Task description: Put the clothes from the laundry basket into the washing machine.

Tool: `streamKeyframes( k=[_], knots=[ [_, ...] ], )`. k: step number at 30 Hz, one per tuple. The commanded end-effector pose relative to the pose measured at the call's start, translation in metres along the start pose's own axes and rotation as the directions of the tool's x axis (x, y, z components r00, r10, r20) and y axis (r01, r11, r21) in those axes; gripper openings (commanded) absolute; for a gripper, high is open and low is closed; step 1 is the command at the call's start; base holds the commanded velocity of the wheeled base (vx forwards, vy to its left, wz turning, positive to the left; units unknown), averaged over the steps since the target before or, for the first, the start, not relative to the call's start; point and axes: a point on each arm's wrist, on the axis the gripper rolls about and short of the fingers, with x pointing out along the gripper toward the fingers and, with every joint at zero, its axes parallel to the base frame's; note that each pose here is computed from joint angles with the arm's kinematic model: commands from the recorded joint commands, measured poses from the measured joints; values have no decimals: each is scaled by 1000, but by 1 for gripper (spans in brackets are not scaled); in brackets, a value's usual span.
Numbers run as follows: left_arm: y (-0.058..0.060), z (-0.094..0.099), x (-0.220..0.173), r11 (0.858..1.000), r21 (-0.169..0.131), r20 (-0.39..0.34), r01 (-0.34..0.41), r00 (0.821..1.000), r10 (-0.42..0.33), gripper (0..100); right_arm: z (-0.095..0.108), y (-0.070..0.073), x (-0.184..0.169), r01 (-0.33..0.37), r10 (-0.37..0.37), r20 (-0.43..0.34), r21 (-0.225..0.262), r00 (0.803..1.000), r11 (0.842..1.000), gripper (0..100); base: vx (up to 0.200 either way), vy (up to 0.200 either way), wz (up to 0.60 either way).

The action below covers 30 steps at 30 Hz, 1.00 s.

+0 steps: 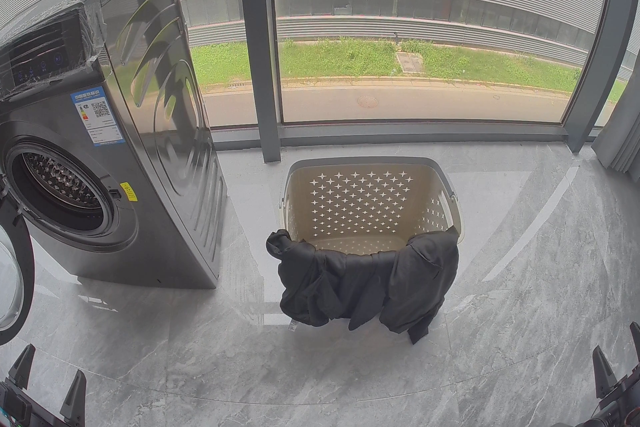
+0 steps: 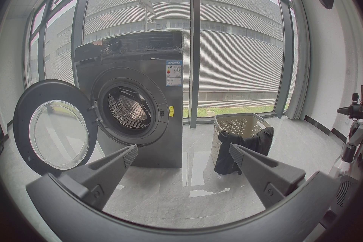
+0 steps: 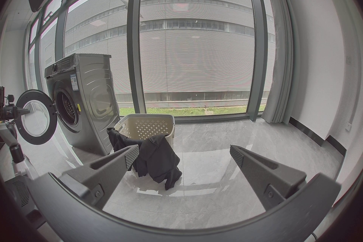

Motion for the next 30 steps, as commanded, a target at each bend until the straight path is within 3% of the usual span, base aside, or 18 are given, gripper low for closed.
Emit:
streamKeyframes(
  k=[1,4,9,22,30],
  knots=[
    [0,-5,0,1000,0,-1,1,1000,-1,100,-5,0,0,-1,1,-5,0,1000,1000,100,0,0,0],
    [0,-5,0,1000,0,-1,1,1000,-1,100,-5,0,0,-1,1,-5,0,1000,1000,100,0,0,0],
    [0,-5,0,1000,-2,-1,1,1000,-1,100,-5,0,0,-1,1,-5,0,1000,1000,100,200,0,0],
    [0,-5,0,1000,-2,-1,-1,1000,1,100,-5,0,0,-1,1,-5,0,1000,1000,100,0,0,0],
    [0,-5,0,1000,-2,-1,-1,1000,1,100,-5,0,0,-1,1,-5,0,1000,1000,100,0,-200,0]
  ],
)
